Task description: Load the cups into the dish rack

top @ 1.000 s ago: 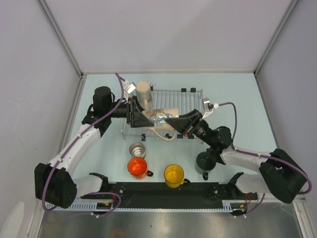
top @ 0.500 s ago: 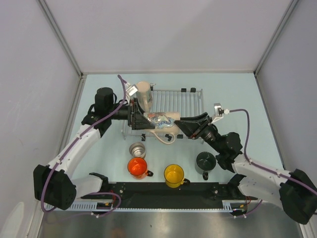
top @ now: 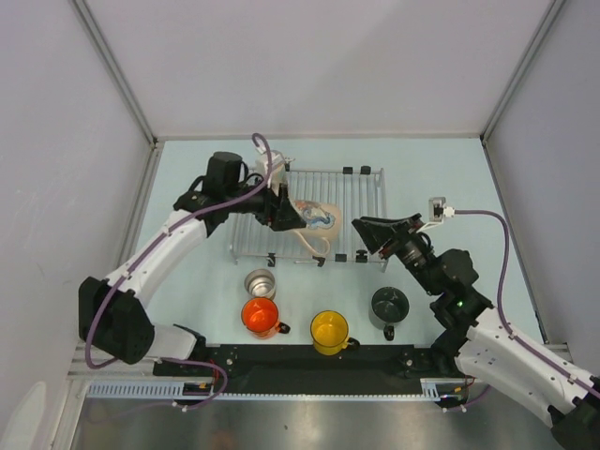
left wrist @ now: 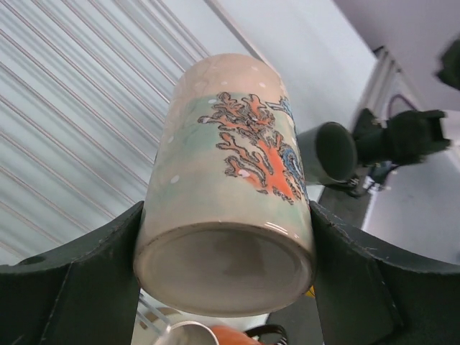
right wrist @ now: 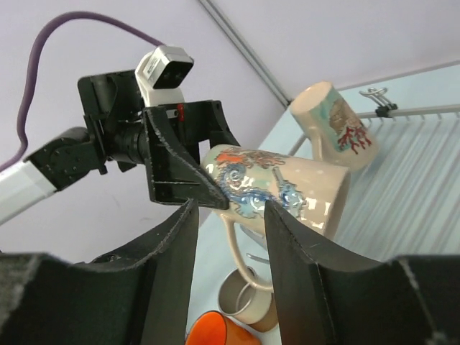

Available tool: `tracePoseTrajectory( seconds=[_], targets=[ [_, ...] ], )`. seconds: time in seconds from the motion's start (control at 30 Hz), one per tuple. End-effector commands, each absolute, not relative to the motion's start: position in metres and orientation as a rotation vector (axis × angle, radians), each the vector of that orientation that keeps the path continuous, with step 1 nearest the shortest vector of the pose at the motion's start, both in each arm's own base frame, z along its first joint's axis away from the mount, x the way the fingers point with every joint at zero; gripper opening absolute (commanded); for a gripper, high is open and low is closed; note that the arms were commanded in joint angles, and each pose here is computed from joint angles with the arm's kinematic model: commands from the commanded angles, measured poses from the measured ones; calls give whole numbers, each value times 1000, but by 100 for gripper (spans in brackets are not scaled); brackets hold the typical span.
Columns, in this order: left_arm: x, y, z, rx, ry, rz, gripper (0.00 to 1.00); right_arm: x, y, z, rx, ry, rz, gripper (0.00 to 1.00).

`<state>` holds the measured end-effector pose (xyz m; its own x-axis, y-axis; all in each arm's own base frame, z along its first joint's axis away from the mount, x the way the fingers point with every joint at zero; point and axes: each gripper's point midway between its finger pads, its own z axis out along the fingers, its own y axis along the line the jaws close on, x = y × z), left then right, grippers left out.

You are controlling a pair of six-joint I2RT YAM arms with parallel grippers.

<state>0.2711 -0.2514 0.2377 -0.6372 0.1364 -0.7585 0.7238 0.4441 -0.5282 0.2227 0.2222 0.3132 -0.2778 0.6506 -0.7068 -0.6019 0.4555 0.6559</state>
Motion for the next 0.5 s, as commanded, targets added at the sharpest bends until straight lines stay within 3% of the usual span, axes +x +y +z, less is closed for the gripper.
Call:
tracePoseTrajectory(
  seconds=[0.0,0.47],
  targets=[
    [308,-270,265,811,1946,-974,1,226,213,319,18,1459,1090,47],
    [380,-343,241,939,2005,-698,0,225,220,299,-99,1540,1026,42]
  ],
)
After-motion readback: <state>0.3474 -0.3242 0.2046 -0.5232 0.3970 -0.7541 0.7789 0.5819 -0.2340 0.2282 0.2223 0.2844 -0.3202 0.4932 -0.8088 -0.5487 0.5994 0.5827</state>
